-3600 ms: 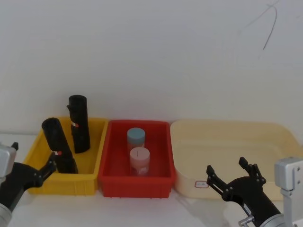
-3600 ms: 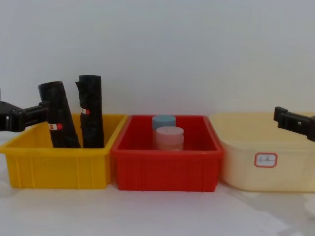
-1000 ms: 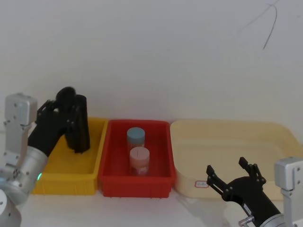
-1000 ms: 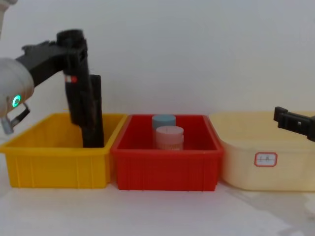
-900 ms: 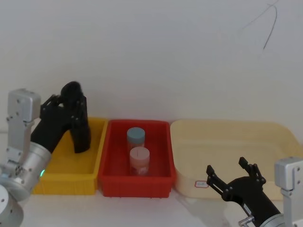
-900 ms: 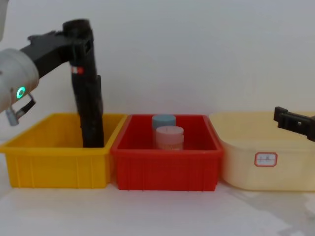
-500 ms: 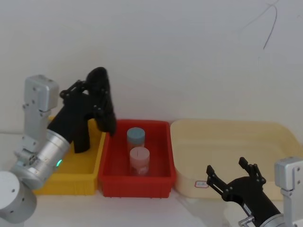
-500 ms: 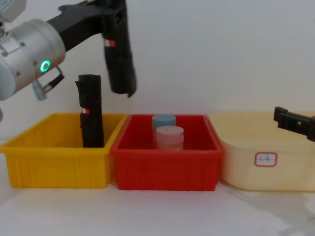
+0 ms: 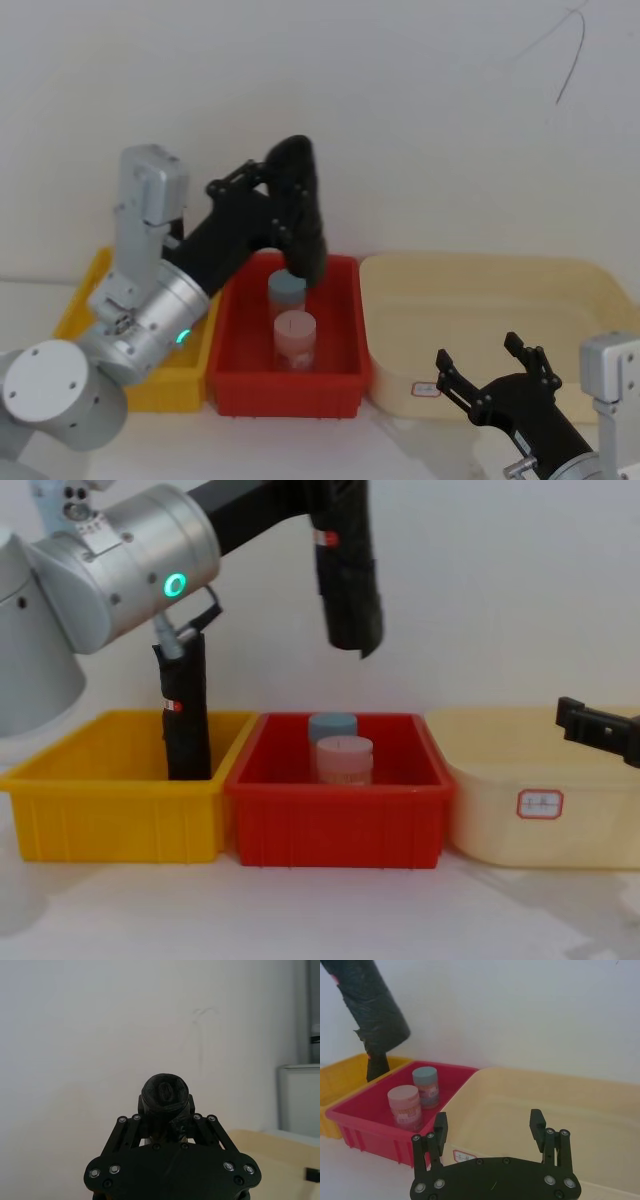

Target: Pick up the garbage bag with the one hand and transfer it to the other hand.

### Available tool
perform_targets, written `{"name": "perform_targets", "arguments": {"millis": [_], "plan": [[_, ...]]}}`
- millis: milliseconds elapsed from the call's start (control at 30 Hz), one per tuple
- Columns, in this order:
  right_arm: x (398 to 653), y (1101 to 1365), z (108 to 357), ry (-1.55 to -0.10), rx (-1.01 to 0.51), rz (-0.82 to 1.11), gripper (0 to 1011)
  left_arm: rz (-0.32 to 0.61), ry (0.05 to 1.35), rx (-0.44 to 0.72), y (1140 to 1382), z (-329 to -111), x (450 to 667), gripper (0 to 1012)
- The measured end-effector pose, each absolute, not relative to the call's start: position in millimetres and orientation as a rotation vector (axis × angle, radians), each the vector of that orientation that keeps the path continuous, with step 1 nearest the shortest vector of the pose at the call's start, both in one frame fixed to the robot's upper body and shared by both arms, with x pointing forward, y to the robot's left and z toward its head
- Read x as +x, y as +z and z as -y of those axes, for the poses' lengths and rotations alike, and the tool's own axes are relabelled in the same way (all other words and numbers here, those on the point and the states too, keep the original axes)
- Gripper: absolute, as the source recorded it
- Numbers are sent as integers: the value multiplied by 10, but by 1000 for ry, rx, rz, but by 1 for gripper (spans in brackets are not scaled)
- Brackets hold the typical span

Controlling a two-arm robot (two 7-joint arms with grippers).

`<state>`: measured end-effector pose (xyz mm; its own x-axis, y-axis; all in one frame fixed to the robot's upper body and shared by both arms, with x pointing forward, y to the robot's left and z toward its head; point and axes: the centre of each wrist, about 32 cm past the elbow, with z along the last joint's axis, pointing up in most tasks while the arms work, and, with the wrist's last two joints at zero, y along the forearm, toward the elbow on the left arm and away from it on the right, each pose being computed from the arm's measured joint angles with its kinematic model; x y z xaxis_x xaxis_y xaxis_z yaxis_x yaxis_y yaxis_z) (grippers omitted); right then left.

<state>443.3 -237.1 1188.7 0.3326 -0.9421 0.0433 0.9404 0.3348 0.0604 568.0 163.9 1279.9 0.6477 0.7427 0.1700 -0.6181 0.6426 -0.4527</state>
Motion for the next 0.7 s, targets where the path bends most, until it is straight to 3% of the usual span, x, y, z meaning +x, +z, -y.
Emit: {"name": "perform_targets", "arguments": {"millis": [400, 700], "plan": [[4433, 11887, 2371, -1230, 26, 75, 999, 298, 605, -387, 12816, -1318, 5764, 371], [4433, 11887, 2371, -1229, 26, 75, 1000, 251, 543, -384, 12767, -1184, 5807, 371]]}}
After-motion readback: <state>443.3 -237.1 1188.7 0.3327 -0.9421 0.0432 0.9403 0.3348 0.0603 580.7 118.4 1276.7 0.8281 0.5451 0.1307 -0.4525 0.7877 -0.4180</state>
